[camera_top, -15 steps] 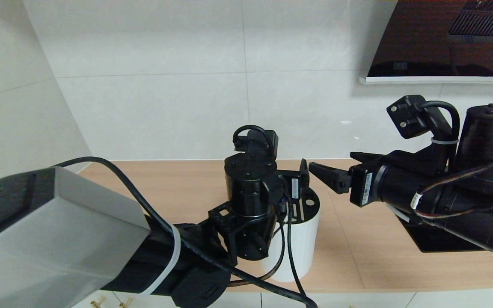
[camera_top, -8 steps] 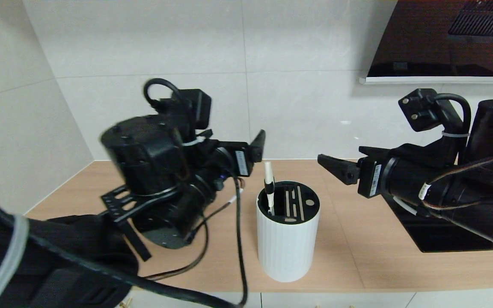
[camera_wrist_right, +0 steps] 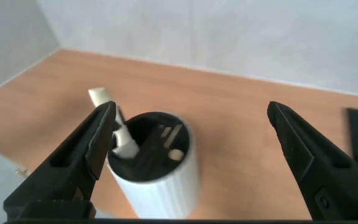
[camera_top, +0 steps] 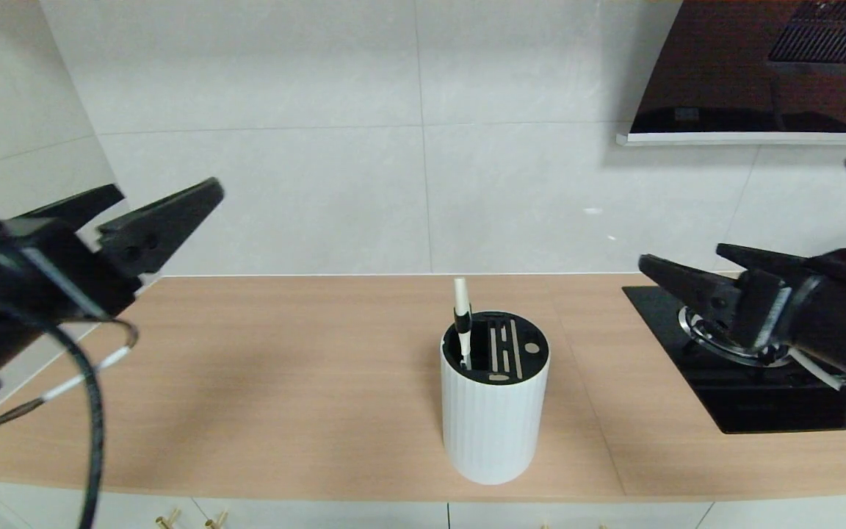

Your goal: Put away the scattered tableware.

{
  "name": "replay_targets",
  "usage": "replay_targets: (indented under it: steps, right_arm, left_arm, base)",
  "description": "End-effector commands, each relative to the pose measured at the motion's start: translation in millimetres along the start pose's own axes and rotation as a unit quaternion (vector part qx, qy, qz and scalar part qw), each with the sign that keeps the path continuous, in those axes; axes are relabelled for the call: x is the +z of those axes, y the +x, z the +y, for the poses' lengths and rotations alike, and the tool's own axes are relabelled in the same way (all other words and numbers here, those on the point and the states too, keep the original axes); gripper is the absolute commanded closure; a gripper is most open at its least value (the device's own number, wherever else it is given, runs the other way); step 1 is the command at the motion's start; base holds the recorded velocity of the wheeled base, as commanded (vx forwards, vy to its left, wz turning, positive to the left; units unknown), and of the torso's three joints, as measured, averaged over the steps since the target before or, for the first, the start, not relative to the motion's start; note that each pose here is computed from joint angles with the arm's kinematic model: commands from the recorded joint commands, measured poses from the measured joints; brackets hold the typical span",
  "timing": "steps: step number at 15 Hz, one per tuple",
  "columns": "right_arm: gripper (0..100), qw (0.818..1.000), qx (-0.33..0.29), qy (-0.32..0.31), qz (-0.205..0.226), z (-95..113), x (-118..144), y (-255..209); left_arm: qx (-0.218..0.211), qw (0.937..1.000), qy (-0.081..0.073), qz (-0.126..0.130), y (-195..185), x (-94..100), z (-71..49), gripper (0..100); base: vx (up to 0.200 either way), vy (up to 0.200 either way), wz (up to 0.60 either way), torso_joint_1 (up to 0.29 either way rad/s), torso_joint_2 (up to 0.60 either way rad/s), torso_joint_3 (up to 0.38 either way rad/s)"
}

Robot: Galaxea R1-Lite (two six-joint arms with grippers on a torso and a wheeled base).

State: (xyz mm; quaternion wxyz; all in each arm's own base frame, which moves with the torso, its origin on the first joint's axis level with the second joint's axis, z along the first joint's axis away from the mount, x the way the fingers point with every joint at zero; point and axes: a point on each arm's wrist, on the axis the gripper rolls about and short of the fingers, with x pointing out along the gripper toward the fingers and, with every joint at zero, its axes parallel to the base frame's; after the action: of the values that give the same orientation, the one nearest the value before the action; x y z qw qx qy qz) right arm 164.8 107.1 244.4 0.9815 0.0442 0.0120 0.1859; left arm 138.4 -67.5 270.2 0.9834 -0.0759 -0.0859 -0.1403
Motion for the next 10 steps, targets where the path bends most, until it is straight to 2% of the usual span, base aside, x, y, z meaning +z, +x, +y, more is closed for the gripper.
replay_targets:
  steps: [1, 2, 3, 4, 6, 7, 9, 10]
  right_arm:
    - [0, 0.996, -0.052, -0.015, -0.073, -36, -11, -94]
    - [0, 0.993, -0.073, -0.017, -0.092, -43, -15, -116]
    - [0, 0.992, -0.080, -0.017, -0.097, -45, -17, -125]
    - [0, 0.990, -0.095, -0.019, -0.099, -47, -31, -158]
    - [0, 0.991, -0.102, -0.020, -0.082, -48, -49, -189]
    - [0, 0.989, -0.122, -0.022, -0.080, -48, -55, -199]
    - [0, 0.987, -0.134, -0.023, -0.087, -47, -58, -205]
    - [0, 0.981, -0.162, -0.026, -0.104, -45, -63, -215]
  left_arm:
    - [0.026, 0.9994, 0.005, -0.024, -119, 5.6, 27.8, 0]
    - [0.027, 0.9994, 0.008, -0.021, -150, 0.2, 30.3, 0]
    - [0.027, 0.9994, 0.010, -0.021, -160, -2.4, 30.8, 0]
    - [0.044, 0.9989, 0.015, -0.011, -192, -16.2, 30.4, 0]
    - [0.056, 0.9981, 0.019, -0.018, -216, -27.8, 28.5, 0]
    - [0.066, 0.9971, 0.022, -0.030, -225, -31.5, 26.9, 0]
    - [0.077, 0.9962, 0.024, -0.033, -229, -34.2, 26.0, 0]
    - [0.122, 0.9914, 0.027, -0.039, -229, -34.4, 24.9, 0]
  base:
    - [0.000, 0.000, 0.00, 0.000, 0.00, 0.000]
    - [0.000, 0.000, 0.00, 0.000, 0.00, 0.000]
    - [0.000, 0.000, 0.00, 0.000, 0.00, 0.000]
    - [0.000, 0.000, 0.00, 0.000, 0.00, 0.000]
    - [0.000, 0.000, 0.00, 0.000, 0.00, 0.000]
    - [0.000, 0.000, 0.00, 0.000, 0.00, 0.000]
    - [0.000, 0.000, 0.00, 0.000, 0.00, 0.000]
    - [0.000, 0.000, 0.00, 0.000, 0.00, 0.000]
